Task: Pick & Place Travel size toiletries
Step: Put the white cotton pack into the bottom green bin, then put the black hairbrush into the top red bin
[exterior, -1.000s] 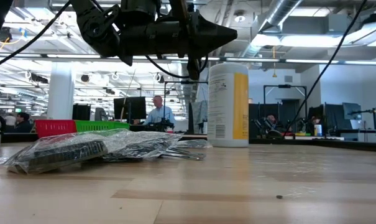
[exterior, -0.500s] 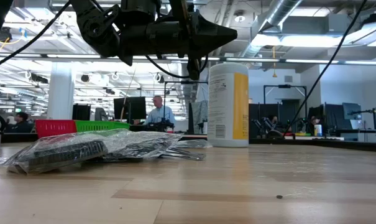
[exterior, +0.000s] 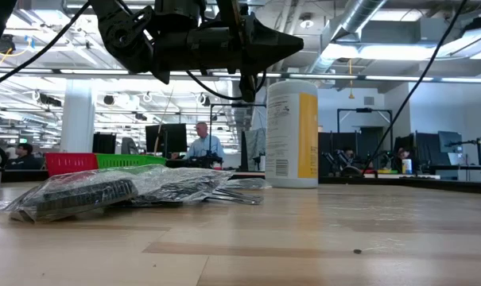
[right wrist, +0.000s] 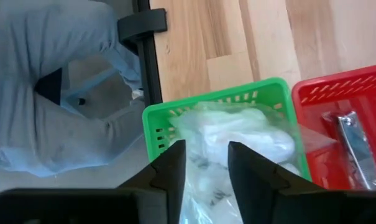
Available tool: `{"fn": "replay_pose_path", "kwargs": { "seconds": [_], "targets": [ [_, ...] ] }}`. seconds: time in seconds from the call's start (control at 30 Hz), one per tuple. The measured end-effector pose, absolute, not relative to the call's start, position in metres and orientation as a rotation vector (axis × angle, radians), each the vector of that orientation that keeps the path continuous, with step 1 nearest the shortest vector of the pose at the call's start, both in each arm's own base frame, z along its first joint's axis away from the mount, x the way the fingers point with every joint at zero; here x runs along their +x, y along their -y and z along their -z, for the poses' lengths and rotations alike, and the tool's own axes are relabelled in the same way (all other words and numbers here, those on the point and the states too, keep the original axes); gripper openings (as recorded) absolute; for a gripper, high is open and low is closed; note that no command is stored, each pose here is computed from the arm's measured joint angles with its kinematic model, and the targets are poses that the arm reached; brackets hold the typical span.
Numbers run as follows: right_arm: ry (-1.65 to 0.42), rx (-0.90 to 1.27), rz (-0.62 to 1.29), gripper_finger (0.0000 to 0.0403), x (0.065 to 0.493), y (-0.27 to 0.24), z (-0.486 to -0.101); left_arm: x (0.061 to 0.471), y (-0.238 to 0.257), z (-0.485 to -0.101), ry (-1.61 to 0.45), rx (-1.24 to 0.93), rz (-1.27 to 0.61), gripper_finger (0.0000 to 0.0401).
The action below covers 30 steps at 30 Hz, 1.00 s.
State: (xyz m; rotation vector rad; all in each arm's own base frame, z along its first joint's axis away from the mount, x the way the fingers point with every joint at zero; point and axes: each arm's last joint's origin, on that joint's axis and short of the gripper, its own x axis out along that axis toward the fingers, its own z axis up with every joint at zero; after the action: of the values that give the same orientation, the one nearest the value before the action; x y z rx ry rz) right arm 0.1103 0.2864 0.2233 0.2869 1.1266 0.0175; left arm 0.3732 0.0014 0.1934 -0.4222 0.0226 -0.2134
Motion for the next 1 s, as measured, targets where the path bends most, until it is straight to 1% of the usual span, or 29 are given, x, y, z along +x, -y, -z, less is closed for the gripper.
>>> {"fn": "replay_pose_path", "kwargs": {
  "seconds": [0.2, 0.37, 0.53, 0.67, 1.0],
  "targets": [
    [-1.134, 0.299, 0.009, 0.0144, 0.108, -0.278, -0.231, 0.373, -0.001, -0.193, -0.023, -0.422, 0.213, 0.0003],
    [-1.132, 0.295, 0.026, 0.0155, 0.112, -0.271, -0.236, 0.373, -0.001, -0.193, -0.023, -0.420, 0.213, 0.0003],
    [-1.134, 0.257, 0.055, 0.0152, 0.120, -0.262, -0.237, 0.373, -0.001, -0.193, -0.030, -0.419, 0.211, 0.0003],
    [-1.129, 0.192, 0.035, 0.0146, 0.131, -0.257, -0.237, 0.373, -0.002, -0.189, -0.061, -0.394, 0.202, 0.0003],
    [-1.099, 0.079, 0.035, 0.0134, 0.160, -0.241, -0.238, 0.372, -0.002, -0.176, -0.199, -0.408, 0.177, 0.0003]
  ]
}}
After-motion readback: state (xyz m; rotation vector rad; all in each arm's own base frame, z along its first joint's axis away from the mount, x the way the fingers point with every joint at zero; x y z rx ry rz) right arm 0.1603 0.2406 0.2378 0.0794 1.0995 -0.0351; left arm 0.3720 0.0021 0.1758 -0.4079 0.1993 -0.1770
